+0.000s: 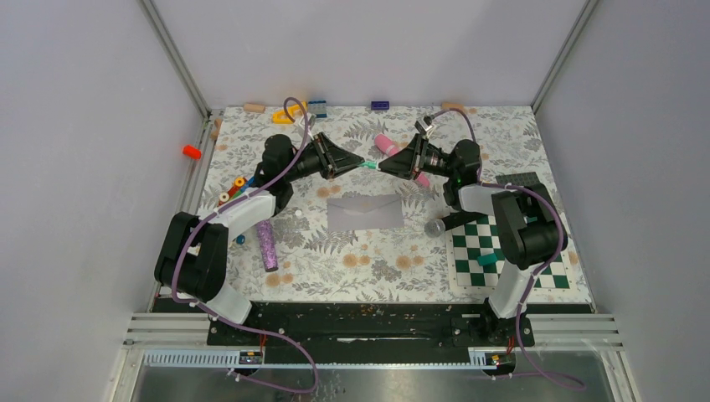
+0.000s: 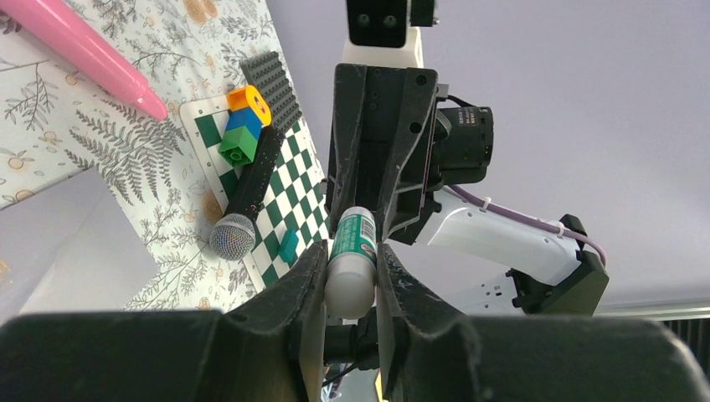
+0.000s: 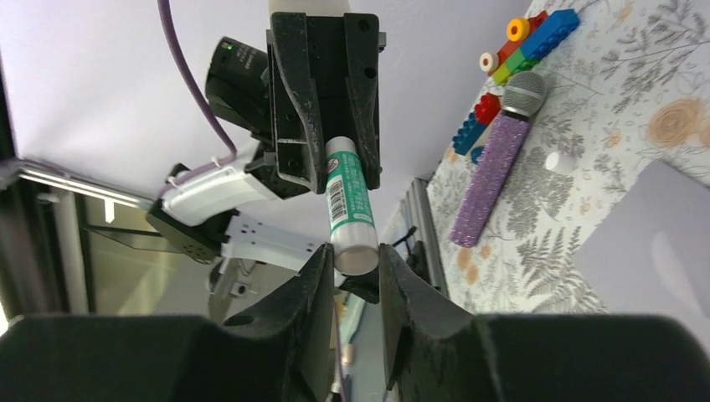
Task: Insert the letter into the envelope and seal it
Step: Screw the solid glue.
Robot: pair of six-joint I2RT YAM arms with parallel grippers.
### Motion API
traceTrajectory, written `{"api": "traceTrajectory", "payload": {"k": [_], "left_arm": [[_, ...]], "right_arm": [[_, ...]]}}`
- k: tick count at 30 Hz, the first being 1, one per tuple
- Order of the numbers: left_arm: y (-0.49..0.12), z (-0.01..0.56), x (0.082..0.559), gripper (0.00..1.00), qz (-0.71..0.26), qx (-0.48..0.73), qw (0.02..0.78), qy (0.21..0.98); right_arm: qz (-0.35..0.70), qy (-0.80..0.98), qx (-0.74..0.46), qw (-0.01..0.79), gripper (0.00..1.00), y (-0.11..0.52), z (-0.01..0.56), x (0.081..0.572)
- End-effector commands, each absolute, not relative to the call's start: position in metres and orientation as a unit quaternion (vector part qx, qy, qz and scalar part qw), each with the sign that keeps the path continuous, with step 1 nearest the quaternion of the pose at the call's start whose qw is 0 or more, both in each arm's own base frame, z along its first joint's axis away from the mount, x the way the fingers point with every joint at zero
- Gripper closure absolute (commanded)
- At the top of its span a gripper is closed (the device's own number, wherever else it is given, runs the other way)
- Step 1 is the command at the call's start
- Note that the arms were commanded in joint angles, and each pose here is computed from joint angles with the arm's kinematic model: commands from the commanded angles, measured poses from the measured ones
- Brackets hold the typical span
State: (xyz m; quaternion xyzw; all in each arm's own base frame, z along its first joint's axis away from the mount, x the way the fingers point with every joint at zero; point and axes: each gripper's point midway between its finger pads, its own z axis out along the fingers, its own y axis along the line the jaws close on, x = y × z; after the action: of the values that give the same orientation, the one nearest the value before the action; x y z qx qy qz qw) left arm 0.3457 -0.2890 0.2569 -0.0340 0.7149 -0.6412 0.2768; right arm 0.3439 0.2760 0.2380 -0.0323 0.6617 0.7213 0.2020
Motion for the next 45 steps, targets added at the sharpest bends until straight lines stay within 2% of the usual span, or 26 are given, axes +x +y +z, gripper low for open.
{"api": "traceTrajectory", "payload": {"k": [1, 7, 14, 19, 24, 30, 32, 34, 36, 39, 45], "left_arm": [[-0.290, 0.271, 0.346, 1.00, -0.643, -0.021, 0.293, 0.707], [-0.290, 0.271, 0.346, 1.00, -0.642, -0.024, 0.288, 0.710], [-0.291, 0.270, 0.346, 1.00, -0.643, -0.026, 0.284, 0.711], [-0.291, 0.269, 0.346, 1.00, -0.643, -0.027, 0.284, 0.711], [-0.291, 0.269, 0.346, 1.00, -0.644, -0.028, 0.282, 0.711], [-0.289, 0.274, 0.343, 1.00, -0.642, -0.023, 0.293, 0.709], [-0.288, 0.276, 0.343, 1.00, -0.641, -0.019, 0.296, 0.707], [-0.289, 0.278, 0.341, 1.00, -0.643, -0.012, 0.297, 0.705], [-0.290, 0.281, 0.339, 1.00, -0.645, -0.001, 0.299, 0.703], [-0.295, 0.285, 0.333, 1.00, -0.644, 0.031, 0.300, 0.704], [-0.311, 0.294, 0.317, 1.00, -0.638, 0.101, 0.302, 0.701]], "right_arm": [[0.699, 0.643, -0.141, 0.280, 0.82, 0.278, 0.261, 0.336], [0.651, 0.637, -0.234, 0.339, 0.82, 0.277, 0.260, 0.334], [0.541, 0.619, -0.353, 0.446, 0.81, 0.265, 0.257, 0.331], [0.474, 0.612, -0.405, 0.486, 0.74, 0.256, 0.260, 0.329], [0.351, 0.617, -0.495, 0.500, 0.61, 0.249, 0.241, 0.323], [0.309, 0.626, -0.499, 0.514, 0.24, 0.237, 0.249, 0.314], [0.343, 0.650, -0.457, 0.501, 0.09, 0.232, 0.262, 0.310], [0.413, 0.669, -0.408, 0.465, 0.04, 0.229, 0.277, 0.306], [0.511, 0.685, -0.346, 0.387, 0.07, 0.228, 0.292, 0.306], [0.611, 0.701, -0.253, 0.267, 0.21, 0.224, 0.311, 0.319], [0.658, 0.715, -0.175, 0.161, 0.25, 0.226, 0.310, 0.324]]}}
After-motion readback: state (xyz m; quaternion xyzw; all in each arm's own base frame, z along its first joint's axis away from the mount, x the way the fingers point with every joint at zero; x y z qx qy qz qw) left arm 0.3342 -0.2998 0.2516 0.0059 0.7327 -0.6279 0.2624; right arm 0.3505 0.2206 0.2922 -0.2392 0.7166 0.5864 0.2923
